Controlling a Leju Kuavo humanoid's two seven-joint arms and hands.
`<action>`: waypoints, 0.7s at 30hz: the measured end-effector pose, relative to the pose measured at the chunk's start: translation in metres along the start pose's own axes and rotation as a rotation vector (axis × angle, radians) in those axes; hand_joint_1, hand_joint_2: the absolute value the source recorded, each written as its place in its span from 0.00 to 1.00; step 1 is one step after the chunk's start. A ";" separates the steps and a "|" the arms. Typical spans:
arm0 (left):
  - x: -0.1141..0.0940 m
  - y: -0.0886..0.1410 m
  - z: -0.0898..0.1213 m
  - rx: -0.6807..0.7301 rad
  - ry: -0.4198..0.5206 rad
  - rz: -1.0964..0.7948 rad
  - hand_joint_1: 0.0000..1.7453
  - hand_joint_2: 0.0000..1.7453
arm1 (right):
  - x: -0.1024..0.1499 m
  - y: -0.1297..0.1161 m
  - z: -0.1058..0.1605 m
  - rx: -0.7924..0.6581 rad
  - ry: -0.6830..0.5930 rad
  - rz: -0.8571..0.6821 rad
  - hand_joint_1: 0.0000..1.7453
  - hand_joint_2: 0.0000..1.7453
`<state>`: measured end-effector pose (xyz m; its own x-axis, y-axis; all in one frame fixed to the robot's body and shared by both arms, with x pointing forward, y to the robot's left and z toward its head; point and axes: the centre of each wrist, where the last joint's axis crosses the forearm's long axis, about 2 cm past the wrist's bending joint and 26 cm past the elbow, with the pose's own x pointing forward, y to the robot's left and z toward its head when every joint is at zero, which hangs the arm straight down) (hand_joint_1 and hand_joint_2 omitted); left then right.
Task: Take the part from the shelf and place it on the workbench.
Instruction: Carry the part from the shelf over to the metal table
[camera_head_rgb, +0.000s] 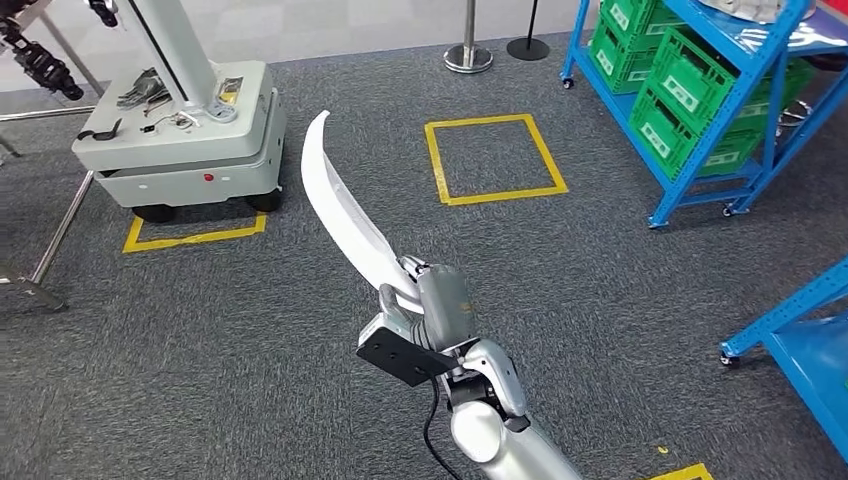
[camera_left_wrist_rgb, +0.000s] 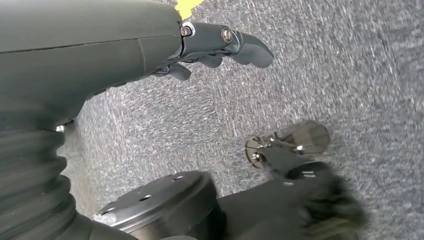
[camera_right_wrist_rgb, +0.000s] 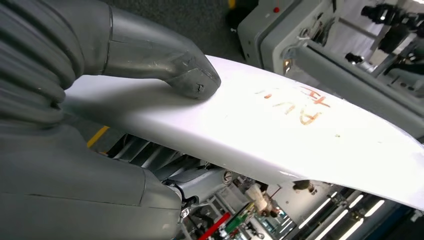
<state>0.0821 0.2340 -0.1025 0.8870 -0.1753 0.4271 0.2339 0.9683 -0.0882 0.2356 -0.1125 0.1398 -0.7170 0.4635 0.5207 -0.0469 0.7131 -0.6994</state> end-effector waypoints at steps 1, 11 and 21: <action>0.001 0.000 0.000 0.001 -0.002 0.000 0.00 1.00 | 0.000 0.000 0.000 -0.001 0.000 0.000 1.00 1.00; 0.003 0.001 -0.001 0.003 -0.006 -0.001 0.00 1.00 | 0.001 0.001 0.001 0.001 0.006 -0.005 1.00 1.00; -0.004 0.000 0.001 0.001 0.009 0.001 0.00 1.00 | 0.001 0.001 0.001 -0.001 0.006 -0.006 1.00 1.00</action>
<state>0.0783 0.2351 -0.1033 0.8909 -0.1760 0.4187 0.2326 0.9686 -0.0878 0.2340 -0.1115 0.1391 -0.7126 0.4625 0.5275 -0.0505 0.7162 -0.6961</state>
